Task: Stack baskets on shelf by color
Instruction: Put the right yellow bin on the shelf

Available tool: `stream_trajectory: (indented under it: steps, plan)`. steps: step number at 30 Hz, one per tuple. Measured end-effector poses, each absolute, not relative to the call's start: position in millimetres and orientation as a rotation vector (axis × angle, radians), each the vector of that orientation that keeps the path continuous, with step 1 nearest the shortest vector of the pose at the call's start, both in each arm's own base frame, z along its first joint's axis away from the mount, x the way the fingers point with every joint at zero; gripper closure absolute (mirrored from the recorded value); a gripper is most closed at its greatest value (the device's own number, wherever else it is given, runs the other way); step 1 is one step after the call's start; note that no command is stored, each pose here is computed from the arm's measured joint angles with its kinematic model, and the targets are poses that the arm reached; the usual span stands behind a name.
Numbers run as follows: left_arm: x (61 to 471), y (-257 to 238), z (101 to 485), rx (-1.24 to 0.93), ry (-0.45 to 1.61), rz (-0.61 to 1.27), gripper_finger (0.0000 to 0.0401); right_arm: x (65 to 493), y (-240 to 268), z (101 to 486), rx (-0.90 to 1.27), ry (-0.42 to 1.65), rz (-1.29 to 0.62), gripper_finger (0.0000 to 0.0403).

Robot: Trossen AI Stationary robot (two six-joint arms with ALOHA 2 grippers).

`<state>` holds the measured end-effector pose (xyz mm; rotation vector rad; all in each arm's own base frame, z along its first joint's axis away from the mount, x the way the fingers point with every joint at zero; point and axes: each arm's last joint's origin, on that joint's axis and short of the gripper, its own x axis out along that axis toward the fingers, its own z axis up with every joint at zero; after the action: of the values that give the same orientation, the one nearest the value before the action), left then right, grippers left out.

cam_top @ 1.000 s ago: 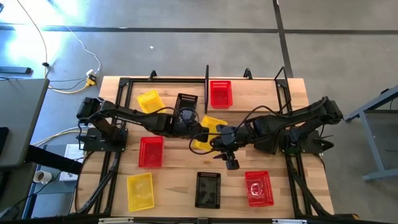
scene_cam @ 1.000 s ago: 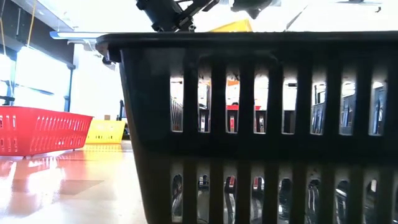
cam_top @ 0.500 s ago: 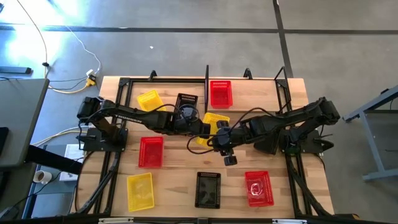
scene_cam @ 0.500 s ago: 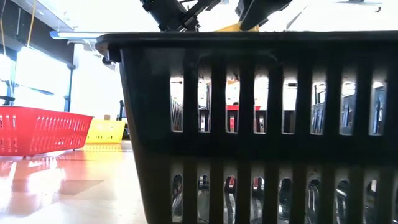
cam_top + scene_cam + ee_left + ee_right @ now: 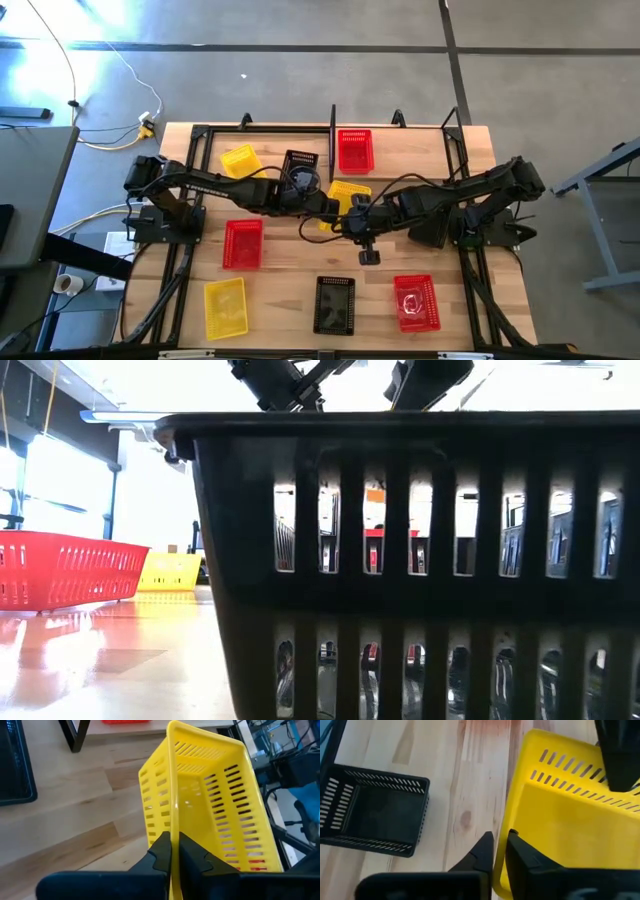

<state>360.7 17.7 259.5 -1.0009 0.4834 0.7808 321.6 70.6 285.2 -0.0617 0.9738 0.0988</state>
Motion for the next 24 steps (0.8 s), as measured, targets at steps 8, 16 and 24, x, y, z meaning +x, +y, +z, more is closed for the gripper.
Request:
stream_trajectory:
  steps: [8,16,24]
  plan:
    - [361.4,16.6,259.8,-0.947,0.530,0.718,0.0359,321.2,71.2,285.1,-0.004,0.980,0.077,0.0397]
    - [362.7,29.6,260.9,-0.978,0.562,0.645,0.0292,317.2,70.7,282.5,0.018,1.029,0.047,0.0401]
    - [362.7,46.6,262.5,-0.924,0.591,0.571,0.0262,309.1,72.0,278.3,0.076,1.124,0.026,0.0402]
